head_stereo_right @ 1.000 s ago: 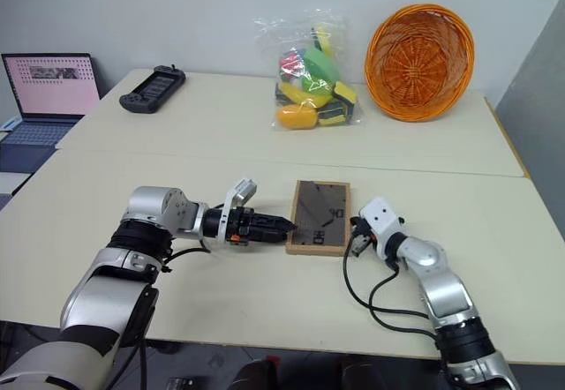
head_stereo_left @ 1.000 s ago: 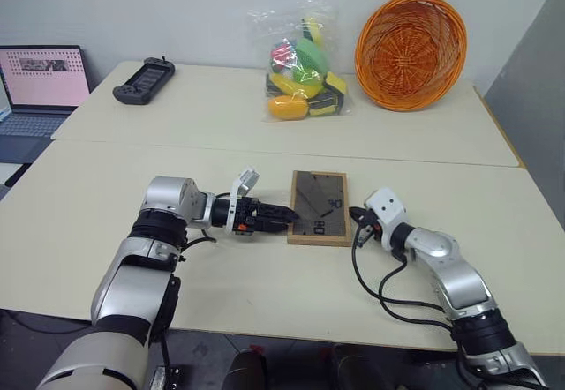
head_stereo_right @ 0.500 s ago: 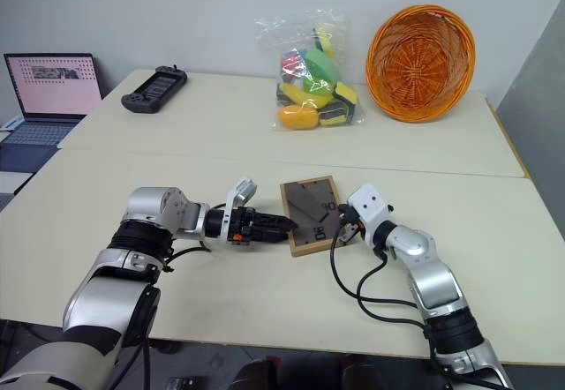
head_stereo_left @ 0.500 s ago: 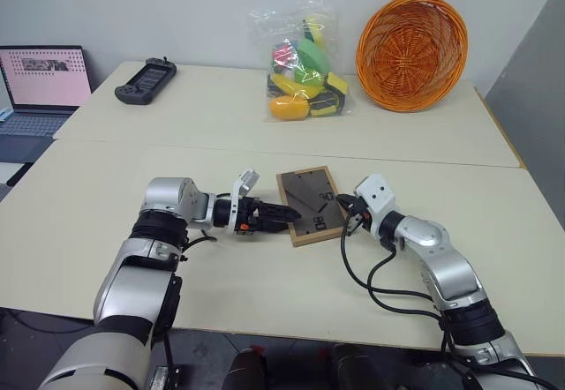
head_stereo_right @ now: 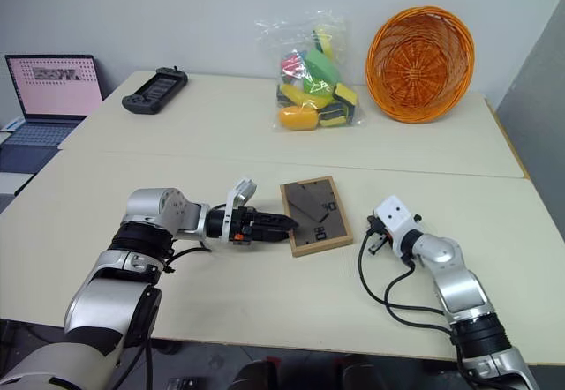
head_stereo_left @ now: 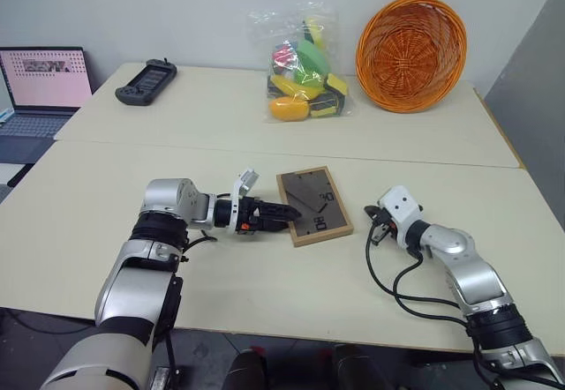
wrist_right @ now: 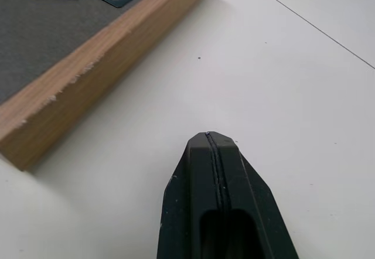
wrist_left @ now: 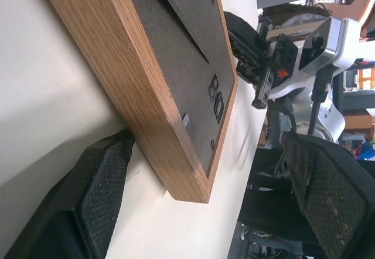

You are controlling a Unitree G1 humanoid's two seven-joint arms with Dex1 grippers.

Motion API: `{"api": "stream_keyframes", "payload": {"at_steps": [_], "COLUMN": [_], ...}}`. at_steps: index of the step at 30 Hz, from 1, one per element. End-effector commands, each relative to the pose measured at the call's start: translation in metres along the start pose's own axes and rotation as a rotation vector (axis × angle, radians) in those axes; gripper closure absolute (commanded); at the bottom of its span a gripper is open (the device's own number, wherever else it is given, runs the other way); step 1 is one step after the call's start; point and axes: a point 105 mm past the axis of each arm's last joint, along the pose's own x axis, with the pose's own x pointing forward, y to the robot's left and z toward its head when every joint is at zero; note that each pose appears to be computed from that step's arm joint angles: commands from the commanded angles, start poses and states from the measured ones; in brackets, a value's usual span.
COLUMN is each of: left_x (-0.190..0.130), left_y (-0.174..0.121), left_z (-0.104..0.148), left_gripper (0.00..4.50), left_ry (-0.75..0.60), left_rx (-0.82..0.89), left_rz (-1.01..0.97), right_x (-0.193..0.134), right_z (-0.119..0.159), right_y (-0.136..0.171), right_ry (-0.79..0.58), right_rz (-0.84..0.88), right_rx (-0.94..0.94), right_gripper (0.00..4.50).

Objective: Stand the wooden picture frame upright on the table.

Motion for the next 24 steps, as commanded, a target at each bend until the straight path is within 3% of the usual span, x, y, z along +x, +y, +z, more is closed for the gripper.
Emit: {"api": "stream_keyframes", "payload": {"at_steps": [1, 10, 24], "left_x": [-0.001, 0.001, -0.001], "left_y": [0.005, 0.005, 0.009], "left_z": [-0.002, -0.002, 0.000], "left_gripper": [0.20, 0.20, 0.20], "left_ry": [-0.001, -0.001, -0.024], "left_rx": [-0.007, -0.009, -0.020], "left_rz": [0.029, 0.026, 0.034], "right_x": [0.006, 0.016, 0.011], "right_z": [0.022, 0.078, 0.061], "right_y": [0.018, 0.036, 0.025], "right_ry": [-0.076, -0.216, -0.161], "right_rz": [0.039, 0.056, 0.029], "right_rx": [0.001, 0.082, 0.071], "right_gripper": [4.50, 4.50, 4.50]}}
